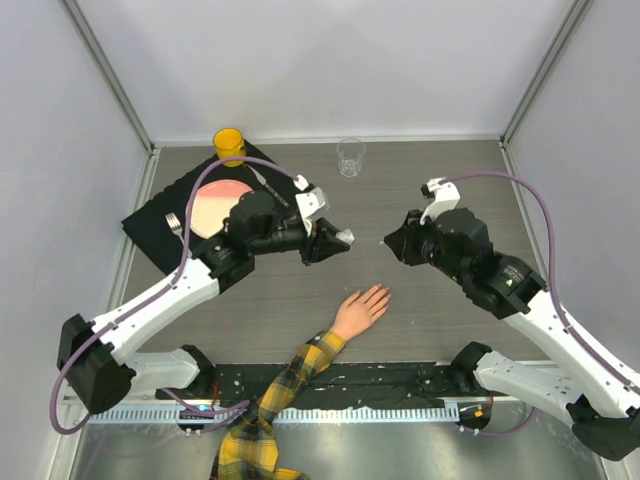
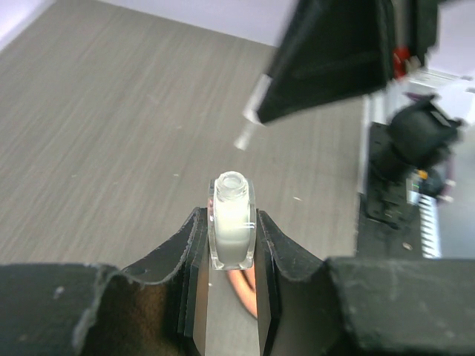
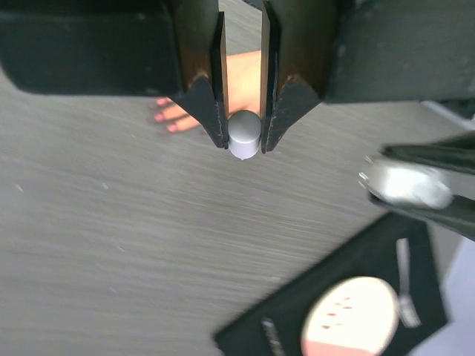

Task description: Paint the nails

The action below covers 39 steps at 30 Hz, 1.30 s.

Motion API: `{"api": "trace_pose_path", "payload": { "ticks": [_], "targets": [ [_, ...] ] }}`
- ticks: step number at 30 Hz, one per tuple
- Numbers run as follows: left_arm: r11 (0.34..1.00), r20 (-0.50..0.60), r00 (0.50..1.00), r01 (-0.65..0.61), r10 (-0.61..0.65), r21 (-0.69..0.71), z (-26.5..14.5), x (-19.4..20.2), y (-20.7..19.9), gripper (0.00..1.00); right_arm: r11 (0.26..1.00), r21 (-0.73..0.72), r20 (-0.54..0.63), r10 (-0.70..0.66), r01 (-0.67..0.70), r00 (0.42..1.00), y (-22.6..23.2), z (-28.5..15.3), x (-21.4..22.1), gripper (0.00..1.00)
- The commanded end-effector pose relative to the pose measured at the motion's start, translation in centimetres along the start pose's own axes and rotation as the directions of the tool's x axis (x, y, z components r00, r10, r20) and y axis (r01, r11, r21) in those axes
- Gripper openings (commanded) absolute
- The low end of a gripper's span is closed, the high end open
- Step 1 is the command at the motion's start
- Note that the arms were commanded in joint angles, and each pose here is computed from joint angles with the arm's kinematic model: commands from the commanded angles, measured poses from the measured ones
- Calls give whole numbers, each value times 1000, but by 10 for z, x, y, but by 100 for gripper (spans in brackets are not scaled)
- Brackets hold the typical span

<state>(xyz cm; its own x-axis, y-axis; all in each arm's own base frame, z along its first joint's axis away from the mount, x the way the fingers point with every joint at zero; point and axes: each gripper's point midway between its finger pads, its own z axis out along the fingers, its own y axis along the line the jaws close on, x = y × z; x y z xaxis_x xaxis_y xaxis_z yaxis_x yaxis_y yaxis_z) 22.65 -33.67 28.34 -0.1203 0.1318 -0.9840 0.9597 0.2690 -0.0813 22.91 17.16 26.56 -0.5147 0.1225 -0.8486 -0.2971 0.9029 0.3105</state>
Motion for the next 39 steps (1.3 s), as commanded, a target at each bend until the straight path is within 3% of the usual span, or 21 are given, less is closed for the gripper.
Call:
{"api": "trace_pose_path", "payload": {
  "ticks": [1,9,13,18,31,39],
  "targets": [
    [989,48,999,-24,17,144,-36,-34,-46,0,972,-213,3,-101,100,995,47,-17,-33,1],
    [994,36,996,-86,83,67,-75,4,-55,0,931,-303,49,-200,205,979,104,-31,-85,1],
    [995,56,993,-102,101,19,-82,10,-51,0,894,-326,51,-309,308,950,150,-41,-83,1],
    [993,49,992,-116,115,9,-82,8,-49,0,860,-421,43,-297,287,954,184,-50,-80,1],
    [994,13,994,-107,106,12,-78,15,-46,0,857,-416,-126,-386,305,914,180,-40,-38,1],
    [995,12,995,-98,97,9,-77,15,-45,0,863,-407,-160,-389,298,907,179,-33,-24,1]
  ]
}}
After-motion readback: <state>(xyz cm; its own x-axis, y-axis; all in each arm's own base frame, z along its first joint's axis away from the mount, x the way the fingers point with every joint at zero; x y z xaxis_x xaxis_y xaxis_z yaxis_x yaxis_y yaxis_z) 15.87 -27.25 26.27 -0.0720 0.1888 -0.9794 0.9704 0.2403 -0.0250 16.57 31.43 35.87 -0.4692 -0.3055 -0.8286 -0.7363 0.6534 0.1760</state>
